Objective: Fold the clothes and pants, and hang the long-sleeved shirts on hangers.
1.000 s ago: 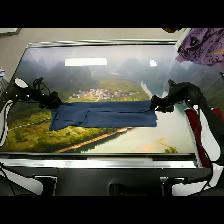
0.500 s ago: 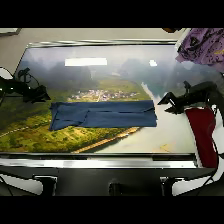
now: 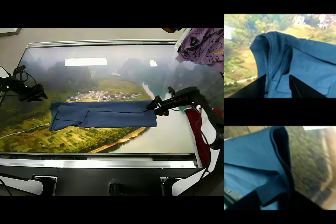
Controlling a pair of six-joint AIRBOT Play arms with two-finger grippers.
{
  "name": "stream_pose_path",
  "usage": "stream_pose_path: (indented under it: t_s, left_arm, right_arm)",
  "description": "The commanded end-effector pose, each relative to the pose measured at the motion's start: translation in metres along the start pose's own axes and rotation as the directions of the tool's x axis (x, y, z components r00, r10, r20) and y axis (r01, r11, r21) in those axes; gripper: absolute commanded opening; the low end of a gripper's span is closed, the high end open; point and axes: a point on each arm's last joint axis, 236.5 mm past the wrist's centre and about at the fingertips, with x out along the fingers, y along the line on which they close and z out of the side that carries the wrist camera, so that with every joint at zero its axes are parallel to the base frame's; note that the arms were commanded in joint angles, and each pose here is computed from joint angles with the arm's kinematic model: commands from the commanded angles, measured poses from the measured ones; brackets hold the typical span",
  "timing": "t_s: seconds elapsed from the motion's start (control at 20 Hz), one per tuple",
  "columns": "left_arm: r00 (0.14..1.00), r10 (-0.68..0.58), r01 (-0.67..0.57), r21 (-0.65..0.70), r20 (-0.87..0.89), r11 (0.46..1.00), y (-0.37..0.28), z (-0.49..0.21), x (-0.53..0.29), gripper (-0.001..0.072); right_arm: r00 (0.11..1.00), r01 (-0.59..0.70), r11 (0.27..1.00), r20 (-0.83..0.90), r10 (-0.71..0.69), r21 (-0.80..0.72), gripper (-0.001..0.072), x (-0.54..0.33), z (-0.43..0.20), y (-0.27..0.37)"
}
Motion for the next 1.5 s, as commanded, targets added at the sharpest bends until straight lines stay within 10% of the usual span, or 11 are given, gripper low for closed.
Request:
stream_pose_path:
  t_s: [0.0,0.3,0.45,0.95,1.45]
  left_arm:
    - [1.0,-0.001,0.001,0.011,0.003,1.0,-0.005,0.001,0.001,0.0341]
    - [0.969,-0.243,0.24,0.053,0.044,0.969,-0.106,0.009,0.015,0.0316]
    - [0.929,-0.37,0.369,0.086,-0.002,0.926,-0.191,-0.009,0.042,0.0025]
    - [0.725,-0.666,0.678,0.013,-0.176,0.735,-0.455,-0.172,0.139,0.0024]
    - [0.642,-0.738,0.735,-0.106,-0.206,0.669,-0.533,-0.248,0.183,0.0024]
  right_arm:
    - [1.0,0.03,0.998,-0.003,-0.03,-0.046,0.0017,0.019,-0.003,0.01]
    - [0.978,0.181,0.982,0.114,-0.175,-0.045,0.0023,-0.05,-0.004,0.034]
    - [0.935,0.323,0.945,0.171,-0.31,-0.052,0.0023,-0.107,-0.015,0.043]
    - [0.778,0.567,0.822,0.294,-0.556,0.055,0.0024,-0.243,-0.055,0.068]
    - [0.761,0.547,0.833,0.364,-0.537,0.085,0.0025,-0.265,-0.054,0.087]
